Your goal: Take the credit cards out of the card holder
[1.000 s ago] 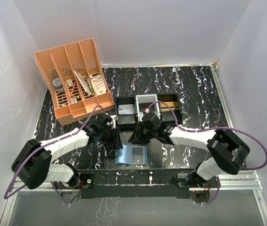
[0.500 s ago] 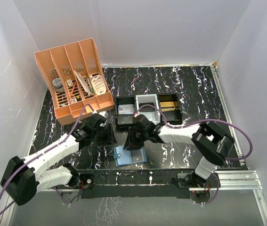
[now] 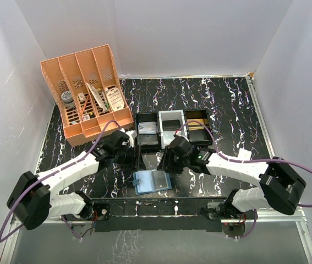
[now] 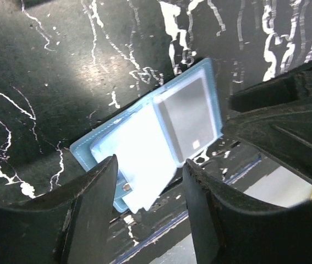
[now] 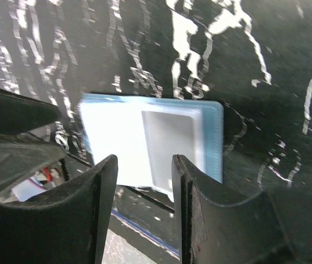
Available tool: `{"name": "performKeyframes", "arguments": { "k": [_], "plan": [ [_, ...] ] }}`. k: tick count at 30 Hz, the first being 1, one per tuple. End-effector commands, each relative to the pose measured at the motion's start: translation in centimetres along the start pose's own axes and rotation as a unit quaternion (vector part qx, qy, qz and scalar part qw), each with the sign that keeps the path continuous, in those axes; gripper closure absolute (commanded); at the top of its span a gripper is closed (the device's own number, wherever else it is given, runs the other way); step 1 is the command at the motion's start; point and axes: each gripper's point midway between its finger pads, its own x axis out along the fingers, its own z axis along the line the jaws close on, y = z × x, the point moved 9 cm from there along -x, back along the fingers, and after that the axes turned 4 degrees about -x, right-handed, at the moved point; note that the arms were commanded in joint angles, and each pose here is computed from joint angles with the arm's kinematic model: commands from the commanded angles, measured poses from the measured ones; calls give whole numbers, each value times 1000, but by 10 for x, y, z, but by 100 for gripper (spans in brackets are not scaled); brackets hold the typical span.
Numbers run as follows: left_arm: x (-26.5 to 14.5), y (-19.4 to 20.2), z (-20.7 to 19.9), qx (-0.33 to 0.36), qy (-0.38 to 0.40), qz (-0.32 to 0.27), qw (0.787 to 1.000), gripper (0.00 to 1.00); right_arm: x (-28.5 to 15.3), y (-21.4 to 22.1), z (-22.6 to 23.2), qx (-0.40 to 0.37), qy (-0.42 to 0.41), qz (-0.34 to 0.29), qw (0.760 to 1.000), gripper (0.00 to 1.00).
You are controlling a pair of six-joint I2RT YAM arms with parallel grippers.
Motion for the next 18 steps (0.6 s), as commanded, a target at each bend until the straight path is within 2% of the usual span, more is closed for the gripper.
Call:
{"name": "performKeyframes", "arguments": {
  "k": [1,4,12,18],
  "plan": [
    [4,-1,3,17,-40,32,999,51,2,6,-11,14,22,9,1000,57],
    [8,4,12,18,-73,45,996,51,6,8,-13,9,27,19,999,57],
    [13,16,24,8,-81,47,996,51,16,12,-14,4,23,43,999,58],
    [22,23,32,-2,-82,67,994,57,22,14,-14,-1,19,54,998,60]
  ]
}}
